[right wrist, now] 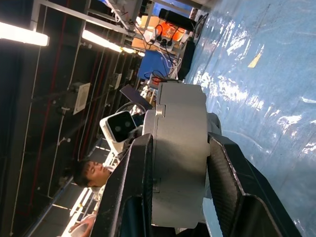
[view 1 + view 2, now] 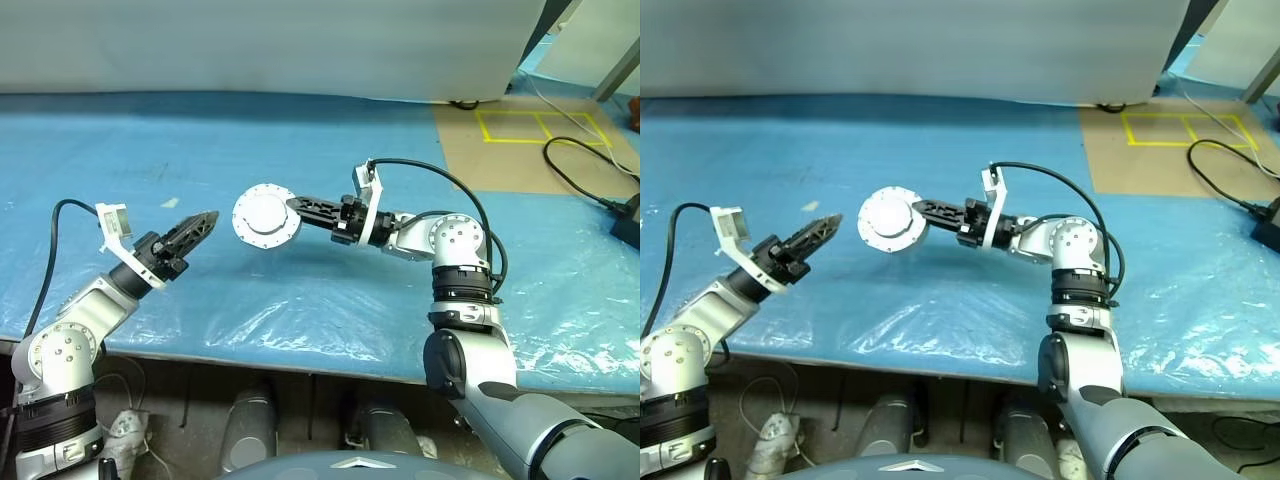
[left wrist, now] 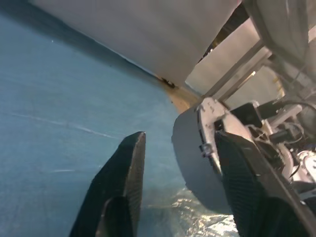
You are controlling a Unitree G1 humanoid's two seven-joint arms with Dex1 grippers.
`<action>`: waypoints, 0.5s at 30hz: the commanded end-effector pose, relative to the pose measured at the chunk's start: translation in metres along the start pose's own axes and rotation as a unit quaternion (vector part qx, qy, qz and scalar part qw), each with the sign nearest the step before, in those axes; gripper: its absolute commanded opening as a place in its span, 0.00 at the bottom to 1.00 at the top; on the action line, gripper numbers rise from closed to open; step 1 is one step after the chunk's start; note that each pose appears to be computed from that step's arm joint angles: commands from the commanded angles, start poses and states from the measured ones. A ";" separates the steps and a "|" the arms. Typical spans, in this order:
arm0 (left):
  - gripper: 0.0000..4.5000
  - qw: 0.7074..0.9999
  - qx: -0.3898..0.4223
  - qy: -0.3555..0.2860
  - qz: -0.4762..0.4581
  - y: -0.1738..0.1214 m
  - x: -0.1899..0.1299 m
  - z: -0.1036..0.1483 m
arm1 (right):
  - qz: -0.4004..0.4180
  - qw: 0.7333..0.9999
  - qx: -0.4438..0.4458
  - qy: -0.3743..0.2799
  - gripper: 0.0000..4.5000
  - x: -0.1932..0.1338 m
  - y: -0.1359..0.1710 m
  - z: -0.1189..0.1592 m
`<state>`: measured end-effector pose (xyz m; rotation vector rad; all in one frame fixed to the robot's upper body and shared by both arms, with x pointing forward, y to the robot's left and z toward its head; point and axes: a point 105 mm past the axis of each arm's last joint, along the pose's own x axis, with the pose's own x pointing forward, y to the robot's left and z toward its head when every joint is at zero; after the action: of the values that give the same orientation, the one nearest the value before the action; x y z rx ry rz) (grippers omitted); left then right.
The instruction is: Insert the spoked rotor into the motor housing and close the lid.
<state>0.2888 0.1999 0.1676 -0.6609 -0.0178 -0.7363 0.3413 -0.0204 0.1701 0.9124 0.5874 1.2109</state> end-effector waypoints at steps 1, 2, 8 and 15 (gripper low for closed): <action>0.79 1.000 -0.014 0.005 -0.015 -0.013 -0.002 -0.003 | 0.056 0.998 -0.027 -0.017 0.27 0.004 0.028 0.014; 0.87 1.000 -0.019 0.012 -0.010 -0.012 -0.003 -0.007 | 0.055 0.998 -0.027 -0.017 0.27 0.005 0.028 0.015; 0.99 0.999 -0.050 0.022 0.000 -0.012 0.001 -0.017 | 0.076 0.997 -0.026 -0.014 0.27 0.007 0.039 0.016; 0.99 0.995 -0.096 -0.024 -0.033 -0.021 0.016 -0.009 | 0.078 0.997 -0.019 -0.008 0.27 0.008 0.039 0.014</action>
<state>0.2866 0.1732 0.1656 -0.8440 0.0285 -0.7745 0.3388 -0.0159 0.1822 0.9284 0.5812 1.2507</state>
